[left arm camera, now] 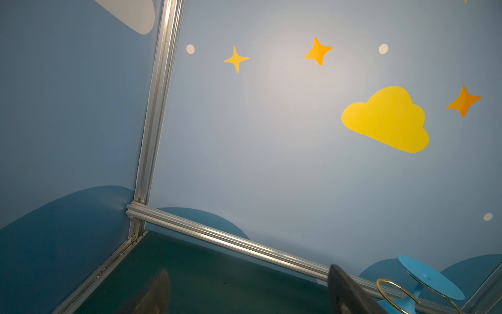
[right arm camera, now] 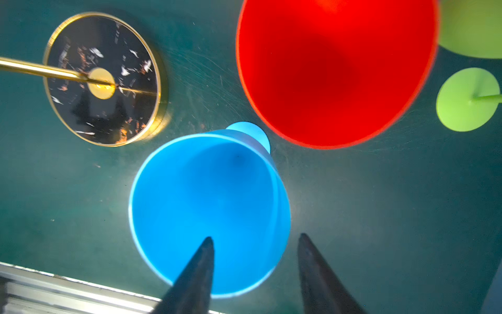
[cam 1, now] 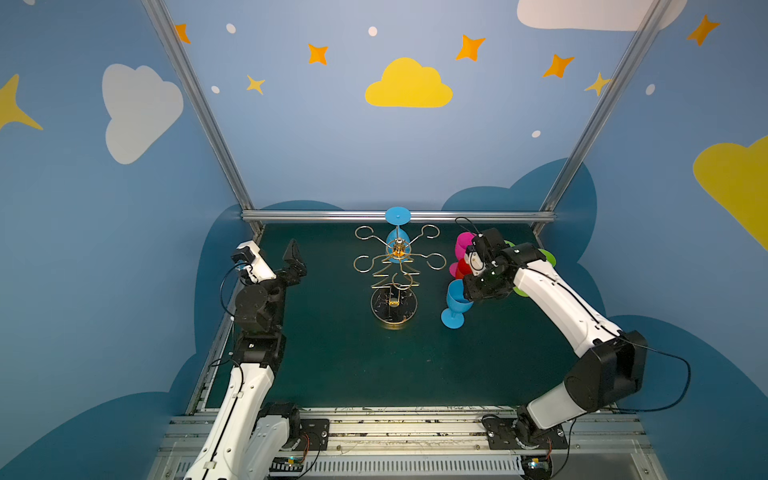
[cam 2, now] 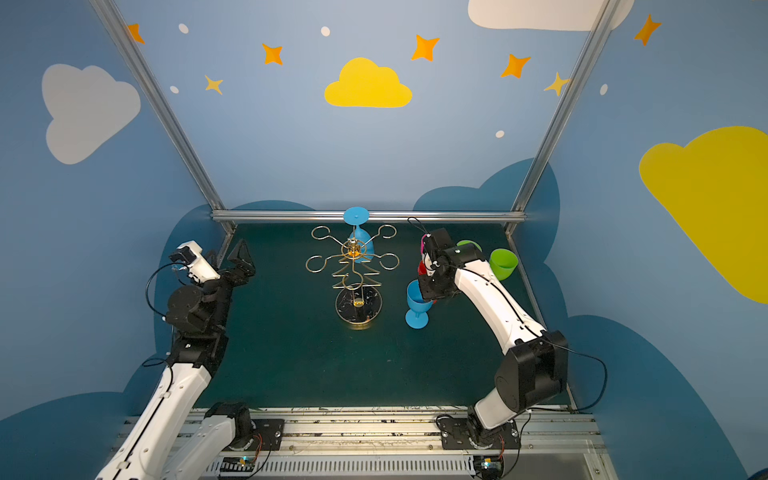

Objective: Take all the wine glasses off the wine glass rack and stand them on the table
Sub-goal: 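Open the right gripper and raise it off the blue glass, then reach the left gripper to the hanging blue glass while the right draws back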

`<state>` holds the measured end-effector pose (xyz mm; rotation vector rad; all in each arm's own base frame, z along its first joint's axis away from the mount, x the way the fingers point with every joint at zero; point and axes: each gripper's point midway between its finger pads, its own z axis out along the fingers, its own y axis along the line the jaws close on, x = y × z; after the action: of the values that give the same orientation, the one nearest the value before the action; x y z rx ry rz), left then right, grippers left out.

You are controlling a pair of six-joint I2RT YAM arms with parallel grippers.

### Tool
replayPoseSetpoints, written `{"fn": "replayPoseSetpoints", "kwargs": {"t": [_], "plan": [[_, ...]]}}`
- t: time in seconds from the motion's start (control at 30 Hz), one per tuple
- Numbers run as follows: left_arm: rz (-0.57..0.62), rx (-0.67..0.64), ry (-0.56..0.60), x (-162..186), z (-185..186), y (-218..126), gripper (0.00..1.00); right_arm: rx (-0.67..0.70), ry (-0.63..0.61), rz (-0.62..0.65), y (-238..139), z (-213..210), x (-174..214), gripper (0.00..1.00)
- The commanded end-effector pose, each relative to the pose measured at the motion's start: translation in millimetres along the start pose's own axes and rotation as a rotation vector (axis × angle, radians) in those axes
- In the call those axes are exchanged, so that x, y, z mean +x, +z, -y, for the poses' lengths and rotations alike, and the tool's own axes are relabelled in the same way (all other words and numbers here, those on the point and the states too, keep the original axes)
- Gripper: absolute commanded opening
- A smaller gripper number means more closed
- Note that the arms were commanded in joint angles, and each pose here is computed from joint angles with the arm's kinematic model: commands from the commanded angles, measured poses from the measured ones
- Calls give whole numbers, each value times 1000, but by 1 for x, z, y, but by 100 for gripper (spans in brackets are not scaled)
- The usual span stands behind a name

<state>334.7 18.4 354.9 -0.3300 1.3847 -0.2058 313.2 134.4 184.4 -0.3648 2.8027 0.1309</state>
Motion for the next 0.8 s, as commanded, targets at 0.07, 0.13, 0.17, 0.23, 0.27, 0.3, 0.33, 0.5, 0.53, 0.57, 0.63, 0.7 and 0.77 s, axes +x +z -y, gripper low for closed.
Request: {"fn": "replayPoseSetpoints", "kwargs": {"t": [0.07, 0.13, 0.17, 0.23, 0.27, 0.3, 0.33, 0.5, 0.53, 0.57, 0.63, 0.7, 0.77], "plan": [[-77, 59, -57, 5, 10, 11, 89, -55, -14, 161, -51, -2, -11, 66], [-133, 105, -104, 9, 18, 19, 88, -76, -7, 215, -64, -2, -11, 70], [-167, 137, -134, 11, 24, 24, 88, -87, 0, 248, -71, -3, -12, 71], [-244, 203, -191, 13, 36, 34, 87, -103, 14, 315, -82, -3, -12, 73], [-316, 248, -224, 16, 44, 39, 87, -108, 33, 359, -86, -1, -12, 74], [-375, 267, -255, 14, 49, 46, 86, -115, 35, 410, -91, -1, -12, 74], [-421, 303, -274, 13, 57, 52, 85, -120, 27, 453, -95, -1, -12, 75], [-565, 509, -378, 7, 97, 86, 79, -121, 50, 568, -118, 7, 3, 79], [-594, 547, -384, 7, 104, 91, 78, -124, 52, 574, -121, 7, 6, 79], [-631, 592, -390, 11, 112, 98, 78, -129, 49, 582, -124, 7, 9, 79], [-710, 663, -407, 17, 127, 108, 75, -135, 46, 588, -128, 6, 15, 79], [-787, 710, -426, 29, 141, 117, 74, -134, 45, 591, -130, 7, 21, 79], [-840, 745, -430, 39, 154, 123, 72, -133, 45, 592, -131, 8, 26, 79]]}}
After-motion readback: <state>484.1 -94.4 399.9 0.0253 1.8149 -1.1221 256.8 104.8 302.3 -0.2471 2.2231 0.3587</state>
